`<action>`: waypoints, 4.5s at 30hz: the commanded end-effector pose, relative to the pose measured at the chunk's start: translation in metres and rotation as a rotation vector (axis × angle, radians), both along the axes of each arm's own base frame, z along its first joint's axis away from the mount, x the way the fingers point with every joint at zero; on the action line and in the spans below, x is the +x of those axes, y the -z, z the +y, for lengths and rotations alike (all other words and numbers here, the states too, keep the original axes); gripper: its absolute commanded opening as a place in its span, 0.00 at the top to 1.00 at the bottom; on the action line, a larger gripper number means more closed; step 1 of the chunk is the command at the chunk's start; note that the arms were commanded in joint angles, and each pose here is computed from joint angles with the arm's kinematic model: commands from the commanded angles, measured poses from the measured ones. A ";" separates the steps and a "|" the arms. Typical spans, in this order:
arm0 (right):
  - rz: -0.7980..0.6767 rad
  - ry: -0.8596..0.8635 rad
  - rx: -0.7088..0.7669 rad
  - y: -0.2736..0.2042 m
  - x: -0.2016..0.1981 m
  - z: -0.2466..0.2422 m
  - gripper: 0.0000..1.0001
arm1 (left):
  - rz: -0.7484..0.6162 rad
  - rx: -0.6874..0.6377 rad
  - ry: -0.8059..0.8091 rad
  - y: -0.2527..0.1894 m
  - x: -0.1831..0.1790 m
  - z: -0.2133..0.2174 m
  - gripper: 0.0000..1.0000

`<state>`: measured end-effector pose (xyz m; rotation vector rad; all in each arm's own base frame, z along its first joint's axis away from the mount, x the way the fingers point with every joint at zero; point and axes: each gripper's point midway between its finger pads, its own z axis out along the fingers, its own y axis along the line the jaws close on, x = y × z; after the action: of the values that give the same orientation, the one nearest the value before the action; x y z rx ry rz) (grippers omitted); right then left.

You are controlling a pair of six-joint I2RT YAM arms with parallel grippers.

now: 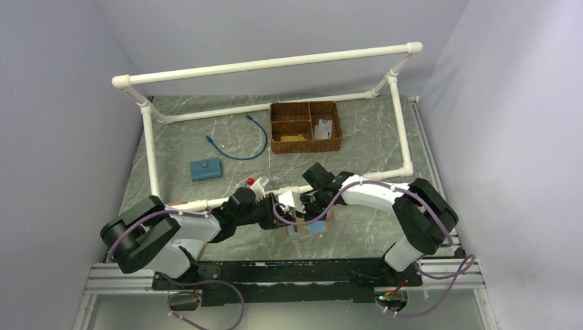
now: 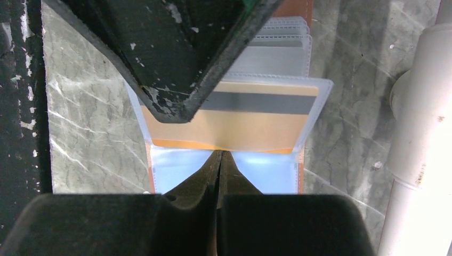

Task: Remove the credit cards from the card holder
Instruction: Remove the credit card from the card holder.

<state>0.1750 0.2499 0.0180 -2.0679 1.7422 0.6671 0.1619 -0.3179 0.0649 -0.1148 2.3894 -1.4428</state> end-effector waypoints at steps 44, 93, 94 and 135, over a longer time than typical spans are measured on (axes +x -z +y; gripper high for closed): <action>0.265 0.100 0.209 -0.053 -0.003 0.021 0.87 | -0.212 0.124 -0.036 -0.012 0.024 0.006 1.00; 0.539 0.039 0.540 -0.137 -0.029 0.038 0.42 | -0.826 -0.227 0.104 -0.142 -0.023 0.013 1.00; 0.546 0.040 0.549 -0.139 -0.029 0.039 0.42 | -0.831 -0.236 0.104 -0.144 -0.023 0.013 1.00; 0.601 -0.012 0.598 -0.149 -0.039 0.036 1.00 | -0.766 -0.223 0.021 -0.130 -0.025 0.034 0.68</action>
<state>0.1348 0.2824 0.1495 -1.5197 1.6473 1.6803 0.1380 -0.2878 0.1953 0.3735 1.6143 -1.4123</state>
